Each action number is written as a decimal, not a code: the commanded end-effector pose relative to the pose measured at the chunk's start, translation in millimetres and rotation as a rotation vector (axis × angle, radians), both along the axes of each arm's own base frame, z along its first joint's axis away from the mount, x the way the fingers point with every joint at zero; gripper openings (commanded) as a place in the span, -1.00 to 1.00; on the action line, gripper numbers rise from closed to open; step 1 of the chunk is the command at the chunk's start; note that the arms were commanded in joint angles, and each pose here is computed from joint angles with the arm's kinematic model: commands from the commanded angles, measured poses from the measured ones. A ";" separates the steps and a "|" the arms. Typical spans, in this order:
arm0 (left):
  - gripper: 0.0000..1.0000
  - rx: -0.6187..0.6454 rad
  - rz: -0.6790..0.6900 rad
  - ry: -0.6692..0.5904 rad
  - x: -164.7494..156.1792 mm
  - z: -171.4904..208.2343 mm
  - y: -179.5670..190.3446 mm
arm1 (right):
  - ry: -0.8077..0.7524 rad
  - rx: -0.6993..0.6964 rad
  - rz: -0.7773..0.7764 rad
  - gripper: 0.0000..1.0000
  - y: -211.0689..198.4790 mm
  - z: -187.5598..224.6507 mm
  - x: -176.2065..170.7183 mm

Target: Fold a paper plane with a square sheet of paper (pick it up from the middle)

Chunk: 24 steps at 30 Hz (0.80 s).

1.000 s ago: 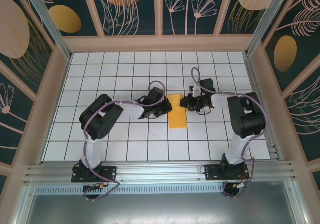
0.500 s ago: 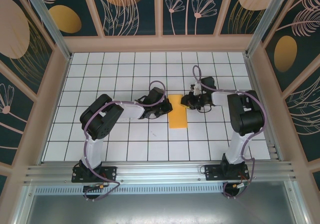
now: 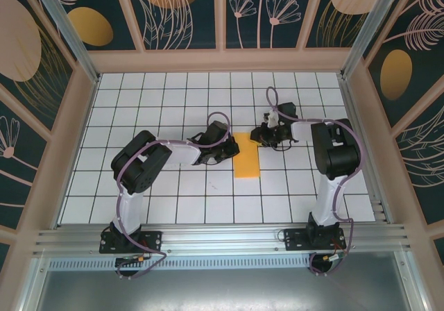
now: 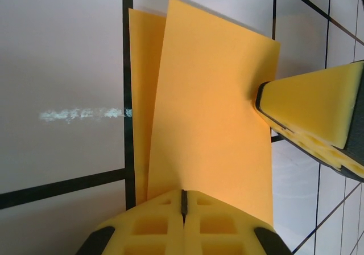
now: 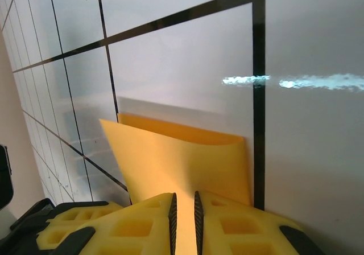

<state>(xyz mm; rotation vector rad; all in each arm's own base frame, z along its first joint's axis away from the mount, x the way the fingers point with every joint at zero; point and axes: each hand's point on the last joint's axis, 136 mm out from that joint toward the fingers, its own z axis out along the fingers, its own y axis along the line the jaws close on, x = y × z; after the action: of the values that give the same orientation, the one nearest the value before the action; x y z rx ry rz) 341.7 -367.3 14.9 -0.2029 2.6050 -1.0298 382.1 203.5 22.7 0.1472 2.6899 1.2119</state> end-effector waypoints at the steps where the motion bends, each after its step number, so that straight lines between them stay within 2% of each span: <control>1: -1.00 0.154 -0.008 0.122 -25.0 -52.7 25.0 | 0.009 -0.058 -0.015 -0.59 -9.4 -11.6 4.4; 9: -1.00 0.158 -0.010 0.123 -25.7 -53.5 25.6 | -0.107 0.011 0.019 -0.59 2.8 48.8 29.2; 15: -1.00 0.154 -0.008 0.119 -24.7 -51.0 25.1 | -0.068 -0.010 0.009 -0.60 2.2 29.6 38.6; 24: -1.00 0.157 -0.010 0.123 -25.4 -51.9 25.6 | 0.004 -0.050 -0.019 -0.60 -3.3 -11.8 34.1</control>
<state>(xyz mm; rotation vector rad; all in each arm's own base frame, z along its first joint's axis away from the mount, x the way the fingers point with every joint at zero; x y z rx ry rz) 341.8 -367.3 14.7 -0.2034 2.6059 -1.0285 416.6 207.0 25.8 0.1362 2.6871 1.1839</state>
